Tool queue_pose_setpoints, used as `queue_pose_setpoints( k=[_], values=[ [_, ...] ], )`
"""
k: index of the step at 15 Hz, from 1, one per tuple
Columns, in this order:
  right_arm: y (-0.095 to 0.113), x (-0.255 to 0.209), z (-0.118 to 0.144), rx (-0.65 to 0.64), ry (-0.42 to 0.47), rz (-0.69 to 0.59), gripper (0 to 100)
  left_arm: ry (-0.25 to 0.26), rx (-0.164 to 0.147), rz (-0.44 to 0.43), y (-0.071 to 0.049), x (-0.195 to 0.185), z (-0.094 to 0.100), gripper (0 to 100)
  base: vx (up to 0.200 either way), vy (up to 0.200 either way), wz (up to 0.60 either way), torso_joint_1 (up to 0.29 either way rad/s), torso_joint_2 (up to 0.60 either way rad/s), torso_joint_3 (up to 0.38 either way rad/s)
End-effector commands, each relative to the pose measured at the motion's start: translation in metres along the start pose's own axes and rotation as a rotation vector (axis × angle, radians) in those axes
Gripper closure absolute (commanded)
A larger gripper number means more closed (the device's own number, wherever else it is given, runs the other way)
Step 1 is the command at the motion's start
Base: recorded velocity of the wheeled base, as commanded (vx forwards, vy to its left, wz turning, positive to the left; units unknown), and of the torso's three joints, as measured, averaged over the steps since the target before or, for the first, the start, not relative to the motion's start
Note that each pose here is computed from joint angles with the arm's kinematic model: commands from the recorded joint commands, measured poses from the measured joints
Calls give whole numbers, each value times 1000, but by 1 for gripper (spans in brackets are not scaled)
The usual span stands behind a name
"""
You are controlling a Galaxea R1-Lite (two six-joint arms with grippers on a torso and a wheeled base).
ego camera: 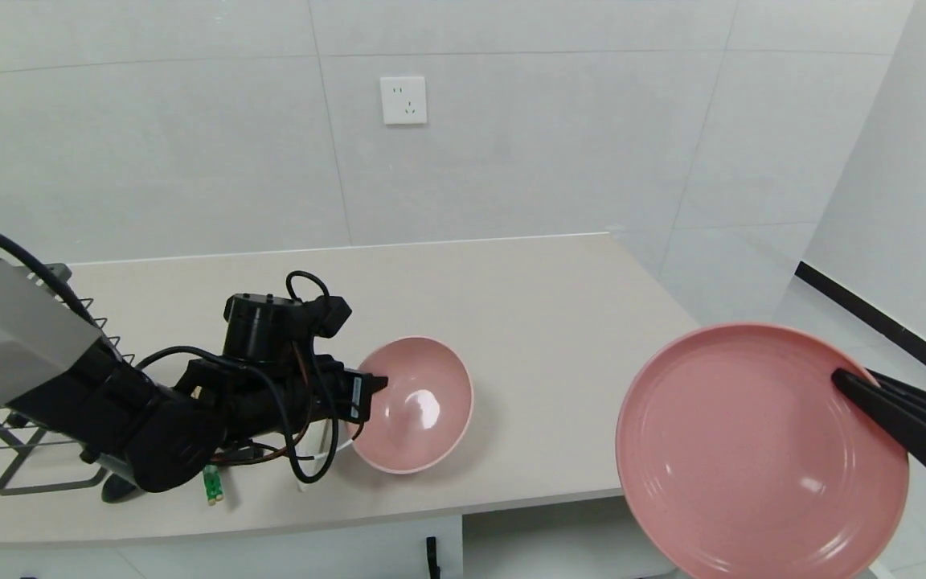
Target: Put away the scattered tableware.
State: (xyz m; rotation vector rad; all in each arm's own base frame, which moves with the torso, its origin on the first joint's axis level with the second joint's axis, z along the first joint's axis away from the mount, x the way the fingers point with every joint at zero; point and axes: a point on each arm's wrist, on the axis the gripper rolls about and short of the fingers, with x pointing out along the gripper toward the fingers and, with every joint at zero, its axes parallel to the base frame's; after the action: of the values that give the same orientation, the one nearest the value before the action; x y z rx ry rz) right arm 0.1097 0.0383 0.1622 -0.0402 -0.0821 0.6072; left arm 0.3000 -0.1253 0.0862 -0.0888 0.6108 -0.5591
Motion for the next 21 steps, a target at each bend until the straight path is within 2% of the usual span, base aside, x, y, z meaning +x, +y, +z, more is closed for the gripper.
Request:
queue_pose_setpoints(
  k=[1, 2, 3, 5, 6, 7, 8, 10, 12, 14, 17, 18, 19, 20, 21],
  values=[
    [0, 0, 0, 0, 2, -3, 100, -85, 19, -4, -6, -24, 18, 100, 0, 0, 0, 0, 0, 0],
    [0, 0, 0, 0, 2, -3, 100, -85, 19, -4, -6, -24, 18, 100, 0, 0, 0, 0, 0, 0],
    [0, 0, 0, 0, 2, -4, 100, -130, 34, -7, -10, -43, 23, 100, 0, 0, 0, 0, 0, 0],
    [-2, 0, 0, -1, 4, -15, 100, -198, 95, -13, -18, -72, 29, 100, 0, 0, 0, 0, 0, 0],
    [-2, 0, 0, -1, 4, -15, 100, -198, 95, -13, -18, -72, 29, 100, 0, 0, 0, 0, 0, 0],
    [-3, -1, -1, -1, 6, -24, 100, -235, 142, -11, -22, -89, 29, 100, 0, 0, 0, 0, 0, 0],
    [-3, -1, -2, 1, 12, -29, 100, -281, 168, -15, -29, -118, 24, 100, 0, 0, 0, 0, 0, 0],
    [-10, -4, -6, 11, 41, -95, 100, -328, 184, -21, -36, -154, 10, 100, 0, 0, 0, 0, 0, 0],
    [-14, -3, -10, 43, 90, -118, 100, -370, 174, -14, -38, -176, 0, 100, 0, 0, 0, 0, 0, 0],
    [-13, -2, -18, 74, 153, -111, 100, -404, 163, 15, -35, -192, -9, 100, 0, 0, 0, 0, 0, 0],
    [-12, -2, -26, 88, 200, -107, 100, -427, 161, 16, -38, -215, -42, 100, 0, 0, 0, 0, 0, 0],
    [-12, -2, -29, 93, 217, -105, 100, -441, 129, 11, -39, -219, -46, 100, 0, 0, 0, 0, 0, 0],
    [-13, 0, -31, 99, 230, -105, 100, -445, 76, -2, -39, -220, -46, 100, 0, 0, 0, 0, 0, 0],
    [-14, 2, -32, 98, 240, -104, 100, -442, 9, -28, -40, -221, -47, 100, 0, 0, 0, 0, 0, 0],
    [-14, 4, -33, 100, 246, -102, 100, -424, -34, -45, -40, -219, -51, 100, 0, 0, 0, 0, 0, 0]
  ],
)
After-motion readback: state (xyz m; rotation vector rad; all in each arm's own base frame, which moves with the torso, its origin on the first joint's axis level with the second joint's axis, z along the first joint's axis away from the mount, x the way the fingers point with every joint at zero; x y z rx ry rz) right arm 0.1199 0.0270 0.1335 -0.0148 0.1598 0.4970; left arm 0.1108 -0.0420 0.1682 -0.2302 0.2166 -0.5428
